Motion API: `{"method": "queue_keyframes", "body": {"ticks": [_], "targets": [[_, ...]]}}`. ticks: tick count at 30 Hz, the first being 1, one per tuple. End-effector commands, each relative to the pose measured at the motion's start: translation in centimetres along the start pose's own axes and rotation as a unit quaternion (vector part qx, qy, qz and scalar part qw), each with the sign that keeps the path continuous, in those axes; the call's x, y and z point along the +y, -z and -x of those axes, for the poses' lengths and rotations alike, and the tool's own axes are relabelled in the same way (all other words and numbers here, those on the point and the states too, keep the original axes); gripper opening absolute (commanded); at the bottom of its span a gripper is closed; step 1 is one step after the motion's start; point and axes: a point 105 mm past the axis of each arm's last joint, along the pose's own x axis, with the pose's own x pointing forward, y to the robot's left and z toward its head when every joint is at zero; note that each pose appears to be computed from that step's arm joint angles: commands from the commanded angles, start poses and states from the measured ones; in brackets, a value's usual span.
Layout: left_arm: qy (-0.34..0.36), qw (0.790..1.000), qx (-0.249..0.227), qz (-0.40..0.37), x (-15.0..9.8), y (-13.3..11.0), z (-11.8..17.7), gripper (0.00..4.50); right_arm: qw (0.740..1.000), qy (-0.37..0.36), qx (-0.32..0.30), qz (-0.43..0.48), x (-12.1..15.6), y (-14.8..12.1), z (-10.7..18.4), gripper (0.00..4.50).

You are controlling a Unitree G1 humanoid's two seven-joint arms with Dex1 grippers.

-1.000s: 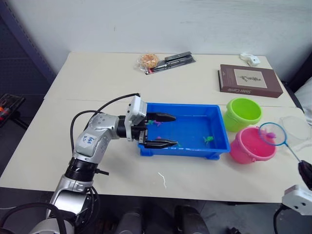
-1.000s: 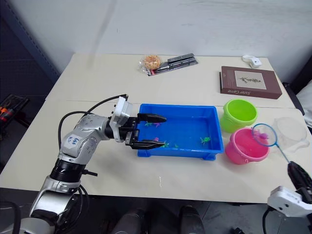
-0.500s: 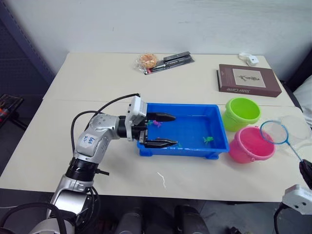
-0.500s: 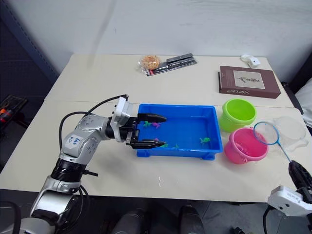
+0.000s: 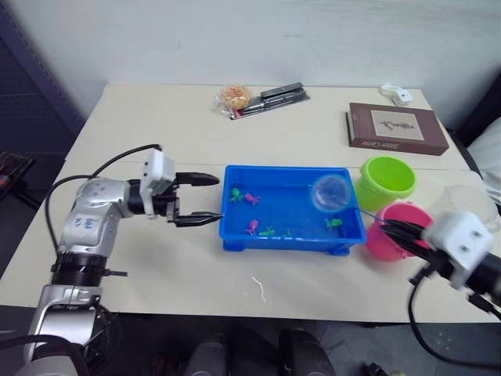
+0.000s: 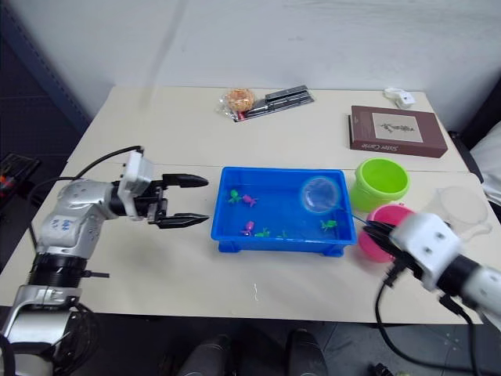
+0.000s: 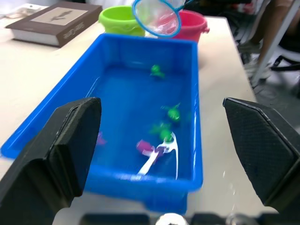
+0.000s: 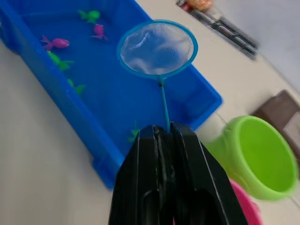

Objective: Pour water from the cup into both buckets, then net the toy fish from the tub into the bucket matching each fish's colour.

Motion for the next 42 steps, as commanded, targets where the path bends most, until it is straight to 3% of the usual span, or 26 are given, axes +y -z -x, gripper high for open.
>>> {"method": "queue_keyframes", "body": {"ticks": [1,9,19,24,33,42], "targets": [[-0.01,1.0,0.01,-0.017,-0.3,-0.2,1.1,4.45,0.999,-0.032,0.025,-0.003,0.6,-0.1,-2.4,0.0],[-0.032,0.999,0.02,-0.027,-1.1,0.1,1.2,4.45,0.995,-0.078,0.063,0.008,1.9,-0.3,-7.1,0.0],[-0.041,0.999,0.027,-0.019,-1.6,0.3,0.8,4.45,0.985,-0.108,0.107,0.084,2.8,0.2,-10.2,0.0],[-0.037,0.998,0.037,-0.02,-1.9,0.6,0.8,4.45,0.983,-0.138,0.09,0.085,4.3,-1.0,-11.6,0.0],[-0.038,0.998,0.04,-0.019,-1.9,0.5,0.9,4.45,0.98,-0.183,0.072,0.015,5.3,-2.6,-11.7,0.0],[-0.04,0.998,0.039,-0.017,-1.9,0.6,0.8,4.45,0.98,-0.173,0.046,-0.085,2.1,-3.6,-9.1,0.0]]}}
